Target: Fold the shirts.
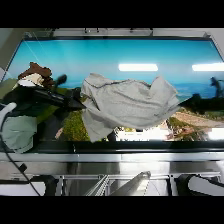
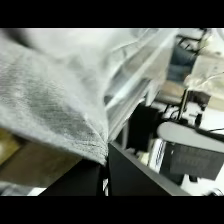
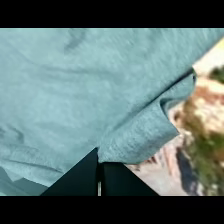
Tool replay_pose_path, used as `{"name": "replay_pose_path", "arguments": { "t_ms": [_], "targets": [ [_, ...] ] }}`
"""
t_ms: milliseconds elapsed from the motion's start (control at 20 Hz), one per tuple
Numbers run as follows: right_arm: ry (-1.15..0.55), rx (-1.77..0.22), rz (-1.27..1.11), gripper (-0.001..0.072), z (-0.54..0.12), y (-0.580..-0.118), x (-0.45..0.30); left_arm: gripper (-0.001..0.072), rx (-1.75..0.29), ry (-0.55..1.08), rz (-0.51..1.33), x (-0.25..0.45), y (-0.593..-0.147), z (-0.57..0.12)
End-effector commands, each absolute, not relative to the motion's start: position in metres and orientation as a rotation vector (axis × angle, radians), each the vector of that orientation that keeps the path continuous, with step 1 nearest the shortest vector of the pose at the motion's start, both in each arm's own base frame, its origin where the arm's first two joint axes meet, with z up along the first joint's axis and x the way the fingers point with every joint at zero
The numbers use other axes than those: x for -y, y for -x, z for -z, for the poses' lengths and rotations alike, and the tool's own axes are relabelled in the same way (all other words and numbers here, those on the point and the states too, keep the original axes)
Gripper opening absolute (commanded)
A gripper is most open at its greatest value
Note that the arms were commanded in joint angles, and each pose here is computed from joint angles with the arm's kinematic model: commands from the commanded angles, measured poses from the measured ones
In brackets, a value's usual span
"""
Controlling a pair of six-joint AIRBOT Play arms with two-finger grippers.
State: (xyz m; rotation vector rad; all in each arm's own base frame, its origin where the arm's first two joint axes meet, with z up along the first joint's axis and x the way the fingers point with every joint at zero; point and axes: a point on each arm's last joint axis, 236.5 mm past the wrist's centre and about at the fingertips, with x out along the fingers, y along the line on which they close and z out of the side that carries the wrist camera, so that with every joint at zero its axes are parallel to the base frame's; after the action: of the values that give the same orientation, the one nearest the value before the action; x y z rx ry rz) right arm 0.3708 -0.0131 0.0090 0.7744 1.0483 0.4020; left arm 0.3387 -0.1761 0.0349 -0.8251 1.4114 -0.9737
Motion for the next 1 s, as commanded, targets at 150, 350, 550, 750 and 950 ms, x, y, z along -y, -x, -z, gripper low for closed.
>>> {"name": "replay_pose_path", "arguments": {
  "t_ms": [150,350,550,750,950],
  "targets": [
    [-0.52,-0.162,-0.571,0.0016,-0.328,-0.333,-0.005,0.0018,-0.498,0.761,1.192,0.137,-0.305,-0.312],
    [-0.22,0.246,-0.475,0.0016,-0.464,-0.265,-0.037,0.0021,-0.137,0.383,1.048,0.124,-0.235,-0.444],
    [0.039,0.462,-0.36,0.0016,-0.54,-0.212,-0.068,0.0022,-0.031,0.178,0.846,0.118,-0.211,-0.503],
    [0.138,0.385,-0.271,0.0016,-0.533,-0.217,-0.061,0.0021,-0.127,0.16,0.948,0.124,-0.214,-0.501],
    [0.012,0.204,-0.359,0.0016,-0.479,-0.257,-0.042,0.0022,-0.326,0.173,0.88,0.106,-0.271,-0.455]
  ]
}}
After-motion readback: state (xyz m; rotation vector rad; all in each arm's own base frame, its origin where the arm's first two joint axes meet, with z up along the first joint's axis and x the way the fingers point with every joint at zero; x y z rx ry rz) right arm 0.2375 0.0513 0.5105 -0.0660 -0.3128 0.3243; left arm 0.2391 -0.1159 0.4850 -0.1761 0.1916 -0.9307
